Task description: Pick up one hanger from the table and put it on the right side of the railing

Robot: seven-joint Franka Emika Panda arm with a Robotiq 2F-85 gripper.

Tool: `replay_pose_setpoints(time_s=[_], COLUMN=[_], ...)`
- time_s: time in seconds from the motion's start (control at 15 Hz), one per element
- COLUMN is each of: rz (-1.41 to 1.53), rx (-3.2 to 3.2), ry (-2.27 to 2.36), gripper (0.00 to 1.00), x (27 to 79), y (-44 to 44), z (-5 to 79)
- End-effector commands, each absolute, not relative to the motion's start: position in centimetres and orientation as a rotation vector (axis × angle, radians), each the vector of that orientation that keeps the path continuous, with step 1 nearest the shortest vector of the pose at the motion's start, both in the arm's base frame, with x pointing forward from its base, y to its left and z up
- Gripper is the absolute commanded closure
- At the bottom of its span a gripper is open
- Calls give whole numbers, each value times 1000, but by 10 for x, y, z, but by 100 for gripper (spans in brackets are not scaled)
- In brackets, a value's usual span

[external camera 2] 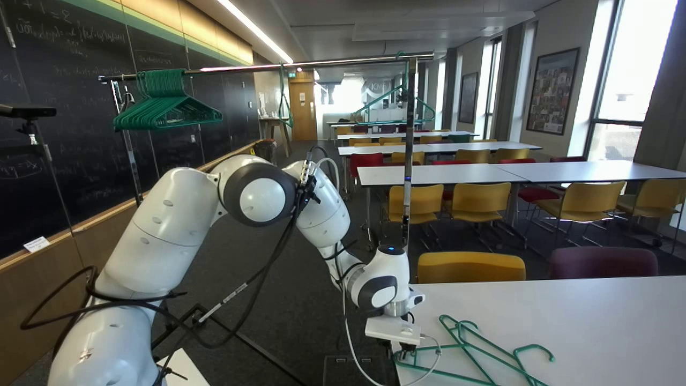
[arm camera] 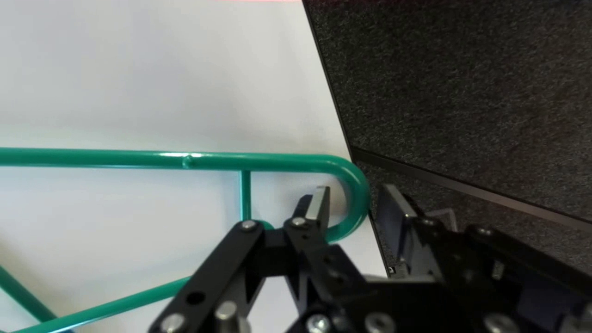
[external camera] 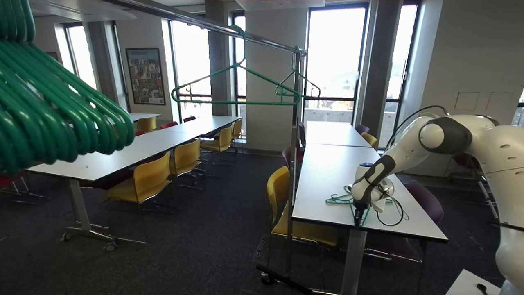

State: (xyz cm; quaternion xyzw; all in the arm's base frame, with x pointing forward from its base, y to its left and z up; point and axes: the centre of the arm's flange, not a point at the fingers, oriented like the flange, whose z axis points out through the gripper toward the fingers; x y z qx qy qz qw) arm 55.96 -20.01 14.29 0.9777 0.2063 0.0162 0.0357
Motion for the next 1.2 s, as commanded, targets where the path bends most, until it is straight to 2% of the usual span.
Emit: replay_pose_setpoints(time_s=[0.0, 0.13, 0.2, 0.53, 1.13], rz=[49, 42, 43, 84, 303], rx=[2985, 2986, 2986, 2948, 2853], ry=[628, 637, 638, 679, 985], gripper=[96, 100, 96, 96, 96], x=[551, 550, 550, 537, 475], y=[-198, -194, -194, -183, -130], z=[150, 149, 150, 166, 234])
